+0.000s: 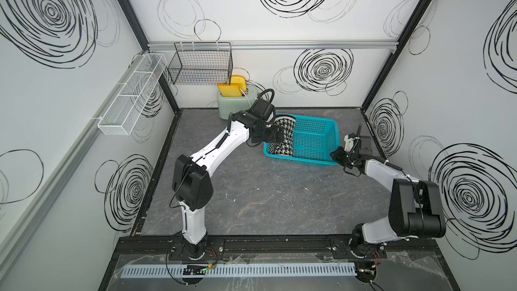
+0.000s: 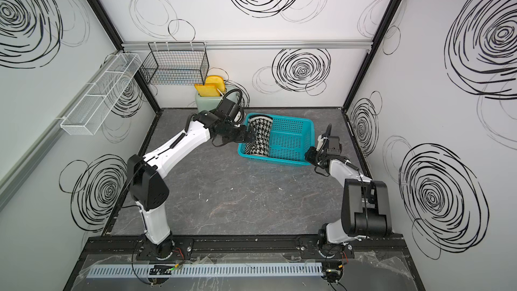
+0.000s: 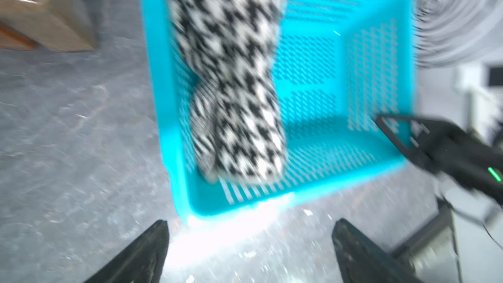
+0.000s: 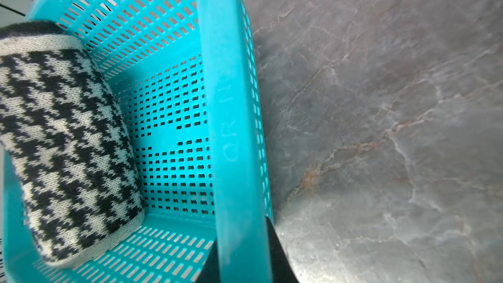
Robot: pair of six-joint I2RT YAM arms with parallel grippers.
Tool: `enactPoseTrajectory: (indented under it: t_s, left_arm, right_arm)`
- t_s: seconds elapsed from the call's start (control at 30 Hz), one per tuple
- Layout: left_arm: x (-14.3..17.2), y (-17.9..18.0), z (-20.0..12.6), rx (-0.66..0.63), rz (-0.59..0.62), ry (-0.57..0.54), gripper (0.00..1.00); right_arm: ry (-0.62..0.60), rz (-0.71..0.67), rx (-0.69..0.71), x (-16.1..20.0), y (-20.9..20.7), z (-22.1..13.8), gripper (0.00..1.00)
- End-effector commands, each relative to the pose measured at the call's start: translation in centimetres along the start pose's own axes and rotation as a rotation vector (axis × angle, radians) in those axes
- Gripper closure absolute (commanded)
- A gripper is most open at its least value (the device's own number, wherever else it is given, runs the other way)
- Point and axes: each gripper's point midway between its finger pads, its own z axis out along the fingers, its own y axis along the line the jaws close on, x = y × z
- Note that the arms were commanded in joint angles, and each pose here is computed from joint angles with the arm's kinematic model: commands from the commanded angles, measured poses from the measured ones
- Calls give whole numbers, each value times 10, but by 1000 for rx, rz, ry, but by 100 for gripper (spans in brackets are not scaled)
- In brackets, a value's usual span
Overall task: Roll up the scarf and place it into the basket
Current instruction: Move the basket to the center of the board.
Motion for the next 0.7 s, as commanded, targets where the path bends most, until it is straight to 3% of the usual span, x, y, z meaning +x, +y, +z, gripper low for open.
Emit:
enactPoseTrajectory:
  t_s: [0.0, 0.13, 0.3, 0.43, 0.67]
  left_arm:
    - [16, -44, 8, 160, 53, -29, 3]
    - [36, -68, 21, 265, 48, -33, 2]
    - [34, -79, 38, 344, 42, -70, 2]
    - [26, -70, 46, 363, -4, -83, 3]
    - [23, -41, 27, 349, -43, -121, 3]
  right_arm:
    - [-39, -63, 46, -22, -8, 12, 100]
    - [-17, -79, 34, -34, -6, 29, 99]
    - [-6, -101, 9, -51, -1, 51, 95]
    - [-11, -106, -17, -69, 6, 70, 91]
    - [11, -126, -66, -100, 20, 103, 83]
